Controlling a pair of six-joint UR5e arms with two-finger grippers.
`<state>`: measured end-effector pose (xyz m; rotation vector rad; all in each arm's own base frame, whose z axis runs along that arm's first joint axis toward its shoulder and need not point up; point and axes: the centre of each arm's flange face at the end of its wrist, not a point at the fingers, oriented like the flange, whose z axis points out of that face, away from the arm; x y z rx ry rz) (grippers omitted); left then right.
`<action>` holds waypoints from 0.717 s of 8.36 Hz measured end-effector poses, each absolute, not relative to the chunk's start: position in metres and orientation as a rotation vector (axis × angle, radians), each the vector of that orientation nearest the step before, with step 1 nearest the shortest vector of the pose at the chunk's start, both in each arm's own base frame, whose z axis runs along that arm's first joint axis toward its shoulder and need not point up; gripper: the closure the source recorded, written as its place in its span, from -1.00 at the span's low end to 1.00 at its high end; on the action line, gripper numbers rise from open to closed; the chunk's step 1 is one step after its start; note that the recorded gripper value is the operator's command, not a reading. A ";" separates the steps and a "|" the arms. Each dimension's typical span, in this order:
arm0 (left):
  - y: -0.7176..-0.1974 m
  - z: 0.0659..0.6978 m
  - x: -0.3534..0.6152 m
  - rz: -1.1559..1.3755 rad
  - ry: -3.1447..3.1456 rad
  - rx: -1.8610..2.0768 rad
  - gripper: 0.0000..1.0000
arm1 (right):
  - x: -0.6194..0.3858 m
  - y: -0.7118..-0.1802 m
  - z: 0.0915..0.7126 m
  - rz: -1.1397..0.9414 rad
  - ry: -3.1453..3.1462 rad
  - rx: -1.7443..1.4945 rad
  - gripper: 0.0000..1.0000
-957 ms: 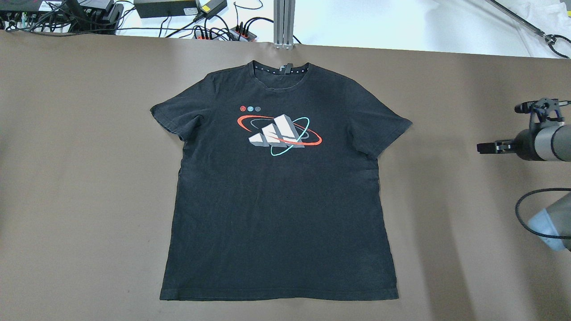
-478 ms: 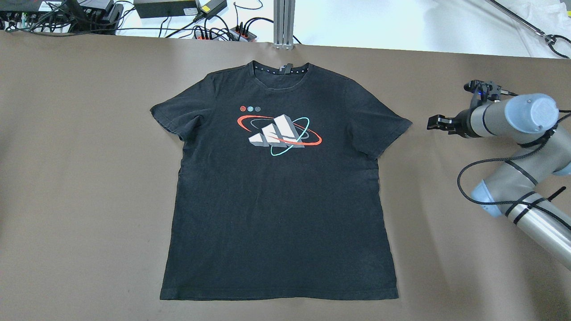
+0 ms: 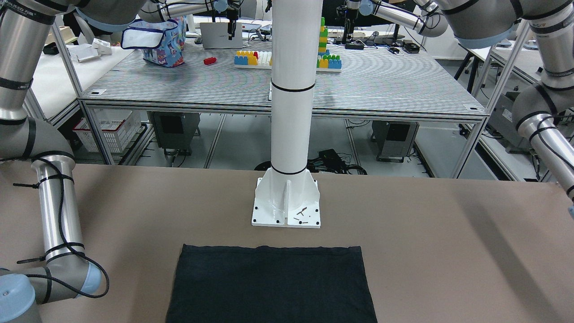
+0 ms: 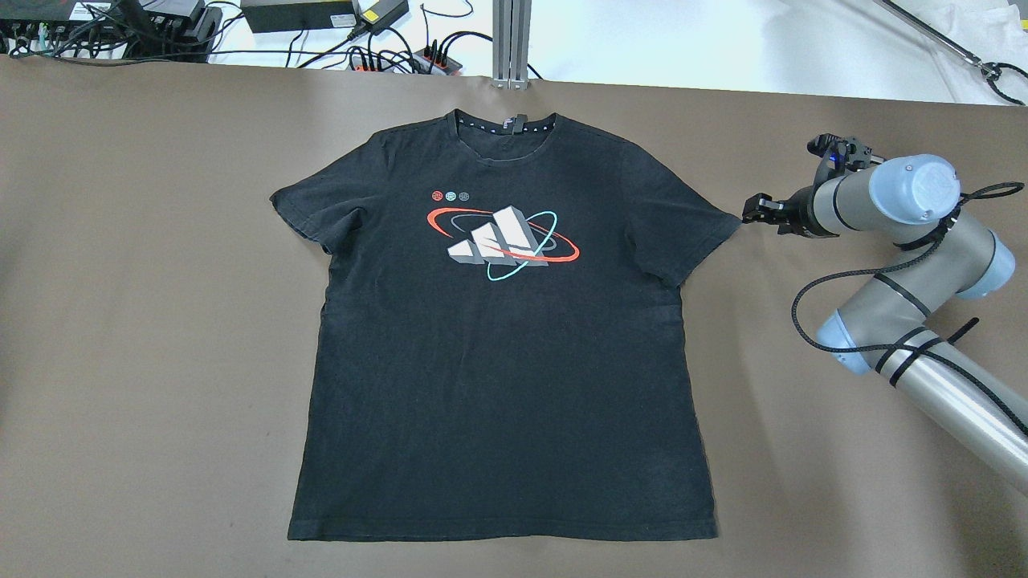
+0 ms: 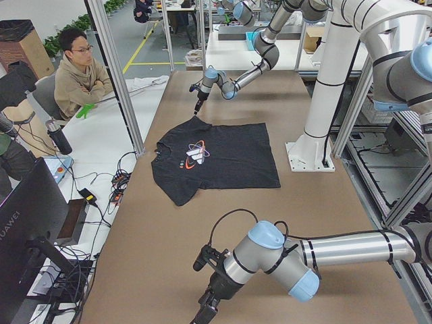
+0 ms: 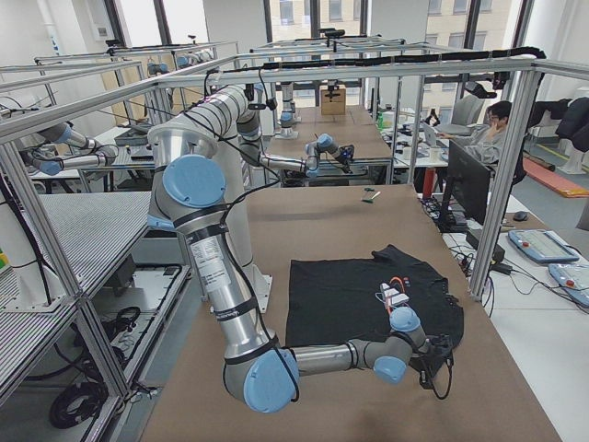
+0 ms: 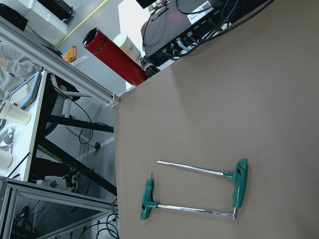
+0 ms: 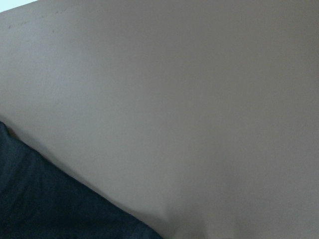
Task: Fold clothes
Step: 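Move the right gripper toward the shirt's shoulder nearest it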
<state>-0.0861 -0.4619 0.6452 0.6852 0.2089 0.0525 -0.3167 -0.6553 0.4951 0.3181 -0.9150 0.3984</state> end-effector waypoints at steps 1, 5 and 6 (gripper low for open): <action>-0.461 0.646 -0.086 0.052 0.209 0.684 -1.00 | -0.323 -0.658 0.494 0.396 -0.912 0.315 -0.13; -0.459 0.650 -0.086 0.050 0.207 0.676 -1.00 | -0.336 -0.662 0.495 0.389 -0.899 0.313 0.84; -0.459 0.653 -0.087 0.050 0.205 0.672 -1.00 | -0.337 -0.662 0.495 0.388 -0.899 0.313 1.00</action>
